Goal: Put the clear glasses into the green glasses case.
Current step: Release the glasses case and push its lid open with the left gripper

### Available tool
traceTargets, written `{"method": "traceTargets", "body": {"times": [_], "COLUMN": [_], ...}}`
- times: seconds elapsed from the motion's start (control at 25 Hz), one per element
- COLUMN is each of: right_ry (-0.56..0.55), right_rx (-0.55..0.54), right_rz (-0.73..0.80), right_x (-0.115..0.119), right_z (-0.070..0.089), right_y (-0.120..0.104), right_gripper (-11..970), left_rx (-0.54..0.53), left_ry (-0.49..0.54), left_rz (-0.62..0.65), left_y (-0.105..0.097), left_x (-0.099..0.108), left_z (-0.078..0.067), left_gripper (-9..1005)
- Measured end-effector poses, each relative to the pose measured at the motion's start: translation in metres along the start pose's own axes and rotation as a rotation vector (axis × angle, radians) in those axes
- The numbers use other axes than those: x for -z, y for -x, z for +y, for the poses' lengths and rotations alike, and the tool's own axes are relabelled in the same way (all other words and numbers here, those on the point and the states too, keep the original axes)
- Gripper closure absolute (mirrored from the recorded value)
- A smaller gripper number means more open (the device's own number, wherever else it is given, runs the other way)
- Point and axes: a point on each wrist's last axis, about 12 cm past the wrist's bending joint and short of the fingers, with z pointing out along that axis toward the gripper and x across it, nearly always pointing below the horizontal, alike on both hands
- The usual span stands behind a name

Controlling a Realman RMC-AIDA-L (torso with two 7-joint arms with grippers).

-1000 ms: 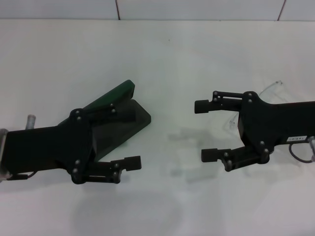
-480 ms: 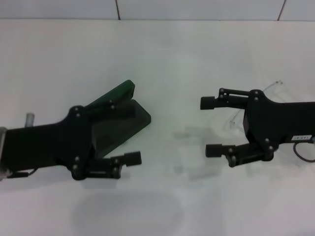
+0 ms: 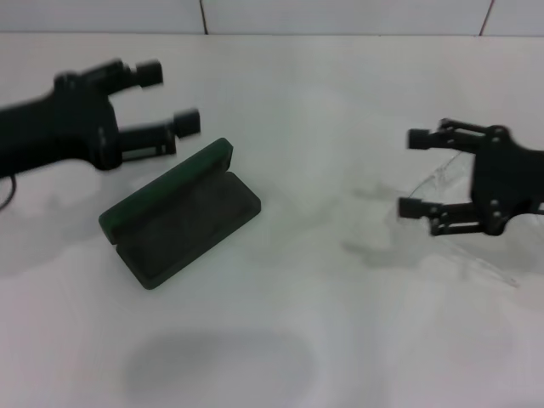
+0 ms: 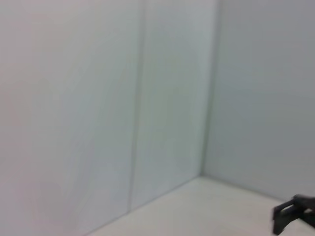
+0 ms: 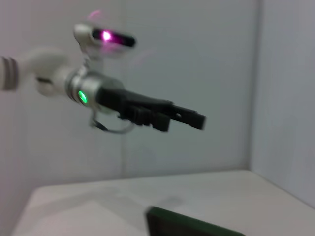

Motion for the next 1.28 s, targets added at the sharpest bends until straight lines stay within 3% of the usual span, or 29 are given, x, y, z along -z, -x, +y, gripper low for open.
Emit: {"method": "traceTargets", "body": {"times": [0.24,0.28,0.52,0.92,1.28], "right_ry": [-0.079,-0.084,-0.097,-0.092,-0.099], "right_rx": [-0.009,-0.011,-0.01,-0.014,-0.01], "right_rz": [0.017,0.019,0.032,0.07,0.07], "right_x": [0.021,0.023,0.031,0.029,0.028], "right_z": [-0.001,-0.001,0.001,0.001,0.0], "right_y": [0.003,0.004,0.007,0.002,0.001], "right_gripper": [87,87,87,87,87], "left_rx": [0.103,0.139,0.178,0.201,0.214], "left_ry": [0.112,0.14,0.198,0.176,0.232], "left_rz": [0.262,0.359,0.586,0.675,0.745], "left_y": [0.028,0.03,0.021,0.01,0.0], "left_x": [-0.017,-0.027,-0.05,-0.071,-0.083], "left_z": [0.012,0.015,0.022,0.03,0.043], "left_gripper": [145,149,173,212,256]}}
